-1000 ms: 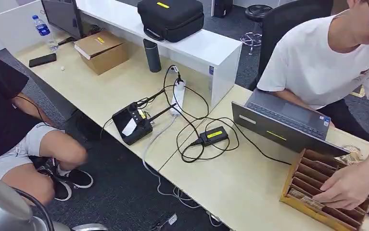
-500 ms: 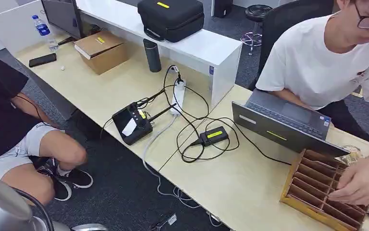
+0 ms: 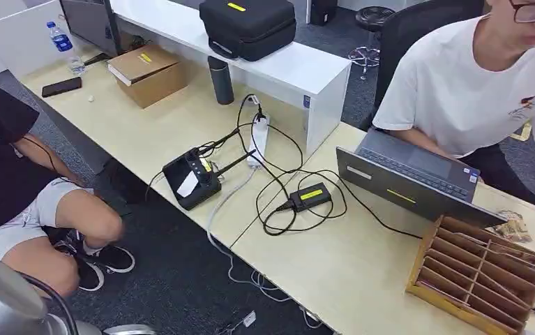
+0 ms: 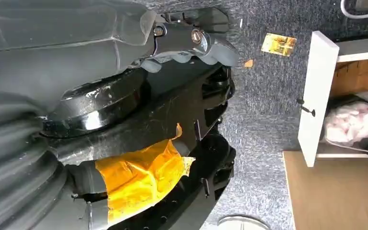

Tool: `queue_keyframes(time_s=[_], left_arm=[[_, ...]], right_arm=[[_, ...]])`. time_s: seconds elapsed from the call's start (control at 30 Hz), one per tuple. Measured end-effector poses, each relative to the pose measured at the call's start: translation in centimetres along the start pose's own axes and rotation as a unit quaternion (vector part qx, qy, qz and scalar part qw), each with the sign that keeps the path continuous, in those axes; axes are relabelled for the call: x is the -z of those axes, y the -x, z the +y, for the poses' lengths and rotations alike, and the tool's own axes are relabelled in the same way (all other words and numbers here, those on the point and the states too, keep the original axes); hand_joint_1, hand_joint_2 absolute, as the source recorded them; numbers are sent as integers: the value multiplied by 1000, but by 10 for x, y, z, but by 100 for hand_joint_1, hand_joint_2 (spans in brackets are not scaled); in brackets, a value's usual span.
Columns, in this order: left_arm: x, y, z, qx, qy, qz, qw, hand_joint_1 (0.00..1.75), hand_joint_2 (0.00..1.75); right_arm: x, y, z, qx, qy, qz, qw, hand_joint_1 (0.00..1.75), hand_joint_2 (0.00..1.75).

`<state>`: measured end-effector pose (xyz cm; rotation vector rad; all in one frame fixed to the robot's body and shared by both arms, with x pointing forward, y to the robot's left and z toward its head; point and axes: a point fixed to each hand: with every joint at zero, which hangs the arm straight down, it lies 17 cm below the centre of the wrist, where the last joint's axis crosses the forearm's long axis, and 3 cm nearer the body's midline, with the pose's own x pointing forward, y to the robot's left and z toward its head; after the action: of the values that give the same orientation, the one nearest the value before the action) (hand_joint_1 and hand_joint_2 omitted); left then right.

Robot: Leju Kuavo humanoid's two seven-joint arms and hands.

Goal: Pass the card to the sensor for recognition and then transmit it.

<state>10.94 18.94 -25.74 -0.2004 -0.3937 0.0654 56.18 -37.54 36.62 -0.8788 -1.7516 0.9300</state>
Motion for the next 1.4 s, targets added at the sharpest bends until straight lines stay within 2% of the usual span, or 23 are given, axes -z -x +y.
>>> queue_keyframes(time_s=[0.13, 0.27, 0.33, 0.43, 0.47, 0.67, 1.0, 1.2, 1.4], left_arm=[[2, -7, 0, 26, -6, -12, 1000, 0, 175], [3, -12, 1, 42, -12, -20, 999, 0, 175], [4, -18, 5, 72, -25, -41, 996, 0, 175], [5, -29, 2, 103, -25, -63, 992, 0, 175], [5, -30, 0, 103, -22, -63, 992, 0, 175], [5, -30, -17, 87, 6, -54, 995, 0, 175], [5, -24, -21, 73, 5, -42, 996, 0, 175], [5, -19, -19, 62, 1, -35, 997, 0, 175], [4, -15, -17, 57, -5, -35, 998, 0, 175]], right_arm=[[28, -20, -31, -53, 42, -5, 998, 175, 175], [40, -33, -34, -63, 49, -13, 997, 175, 175], [44, -35, -34, -83, 55, -11, 995, 175, 175], [52, -42, -17, -104, 46, -11, 993, 175, 175], [55, -46, -10, -107, 41, -13, 993, 0, 175], [65, -71, 44, -101, 2, -32, 994, 0, 175], [53, -78, 77, -82, -21, -55, 995, 0, 175], [17, -77, 91, -74, -20, -76, 994, 0, 175], [-45, -79, 104, -69, -13, -103, 992, 0, 175]])
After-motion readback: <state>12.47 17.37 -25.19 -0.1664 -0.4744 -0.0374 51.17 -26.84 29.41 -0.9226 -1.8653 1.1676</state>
